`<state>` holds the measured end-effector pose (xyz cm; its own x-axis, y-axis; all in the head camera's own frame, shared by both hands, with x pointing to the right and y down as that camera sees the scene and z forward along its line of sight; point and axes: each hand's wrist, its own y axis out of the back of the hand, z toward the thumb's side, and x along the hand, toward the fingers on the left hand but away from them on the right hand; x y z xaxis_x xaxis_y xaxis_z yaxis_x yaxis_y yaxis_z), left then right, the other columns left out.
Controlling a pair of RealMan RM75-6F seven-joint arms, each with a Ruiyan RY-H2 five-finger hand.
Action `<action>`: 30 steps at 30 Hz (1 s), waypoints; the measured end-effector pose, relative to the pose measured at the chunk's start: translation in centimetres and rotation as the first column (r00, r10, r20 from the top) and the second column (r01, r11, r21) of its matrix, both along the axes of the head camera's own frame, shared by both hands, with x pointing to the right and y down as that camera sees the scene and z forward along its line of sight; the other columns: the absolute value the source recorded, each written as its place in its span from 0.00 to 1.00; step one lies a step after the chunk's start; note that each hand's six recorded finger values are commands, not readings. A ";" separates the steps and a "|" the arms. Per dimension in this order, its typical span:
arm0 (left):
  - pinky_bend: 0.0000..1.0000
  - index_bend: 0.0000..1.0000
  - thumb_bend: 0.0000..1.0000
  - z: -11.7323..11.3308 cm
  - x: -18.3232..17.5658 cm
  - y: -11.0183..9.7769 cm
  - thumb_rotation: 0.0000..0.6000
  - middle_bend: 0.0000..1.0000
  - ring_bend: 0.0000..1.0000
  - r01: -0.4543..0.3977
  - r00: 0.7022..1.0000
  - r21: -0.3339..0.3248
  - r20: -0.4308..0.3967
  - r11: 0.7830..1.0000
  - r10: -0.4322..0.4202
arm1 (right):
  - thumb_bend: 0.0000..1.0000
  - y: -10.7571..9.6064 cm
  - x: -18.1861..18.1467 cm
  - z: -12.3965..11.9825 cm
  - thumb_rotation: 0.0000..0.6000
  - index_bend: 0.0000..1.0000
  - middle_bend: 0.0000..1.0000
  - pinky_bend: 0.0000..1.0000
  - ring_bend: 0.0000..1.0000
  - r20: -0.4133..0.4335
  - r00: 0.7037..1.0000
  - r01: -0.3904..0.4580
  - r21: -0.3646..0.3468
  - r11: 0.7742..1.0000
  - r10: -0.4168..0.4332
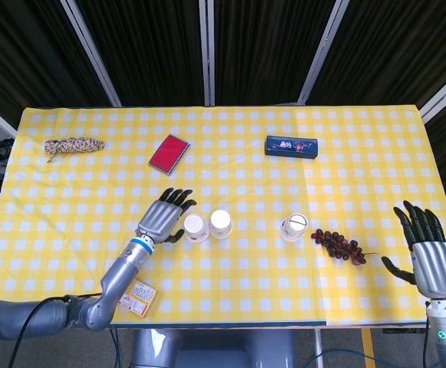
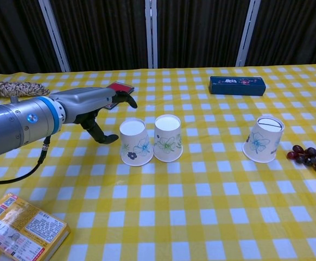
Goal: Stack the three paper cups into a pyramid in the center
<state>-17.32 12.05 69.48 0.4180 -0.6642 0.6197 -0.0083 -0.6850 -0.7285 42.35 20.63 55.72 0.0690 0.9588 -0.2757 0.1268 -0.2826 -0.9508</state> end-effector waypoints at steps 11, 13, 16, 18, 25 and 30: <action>0.00 0.01 0.40 -3.5 -5.7 -0.1 1.00 0.00 0.00 0.095 0.995 0.100 -0.040 0.990 -0.091 | 0.09 -0.1 0.0 0.5 1.00 0.06 0.00 0.00 0.00 -0.025 1.000 -0.003 -0.008 1.000 0.003; 0.00 0.00 0.39 -4.4 -7.5 0.1 1.00 0.00 0.00 0.113 0.993 0.124 -0.036 0.986 -0.110 | 0.09 -0.1 -0.1 0.6 1.00 0.08 0.00 0.00 0.00 -0.031 1.000 -0.001 -0.013 1.000 0.001; 0.00 0.00 0.36 -5.9 -10.6 0.6 1.00 0.00 0.00 0.132 0.991 0.162 -0.013 0.978 -0.132 | 0.09 -0.2 -0.6 0.9 1.00 0.11 0.00 0.00 0.00 -0.029 1.000 0.002 -0.022 1.000 -0.003; 0.00 0.00 0.34 -6.8 -12.9 1.1 1.00 0.00 0.00 0.143 0.989 0.183 0.015 0.973 -0.148 | 0.09 -0.3 -1.1 1.2 1.00 0.12 0.00 0.00 0.00 -0.020 1.000 0.008 -0.034 0.999 -0.008; 0.00 0.00 0.30 -10.3 -19.8 4.5 1.00 0.00 0.00 0.220 0.968 0.241 0.066 0.945 -0.242 | 0.09 -0.9 -4.0 2.4 1.00 0.14 0.00 0.00 0.00 -0.022 0.997 0.071 -0.090 0.993 -0.073; 0.00 0.00 0.30 -12.5 -22.4 6.2 1.00 0.00 0.00 0.251 0.959 0.286 0.057 0.925 -0.278 | 0.11 -1.8 -7.2 3.7 1.00 0.21 0.00 0.00 0.00 -0.025 0.991 0.126 -0.159 0.979 -0.132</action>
<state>-39.69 18.25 56.98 0.1522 -0.8915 0.4266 -0.0830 -0.4417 -0.8933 35.14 18.80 59.45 0.1767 0.8872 -0.4263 0.0470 -0.4402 -0.8967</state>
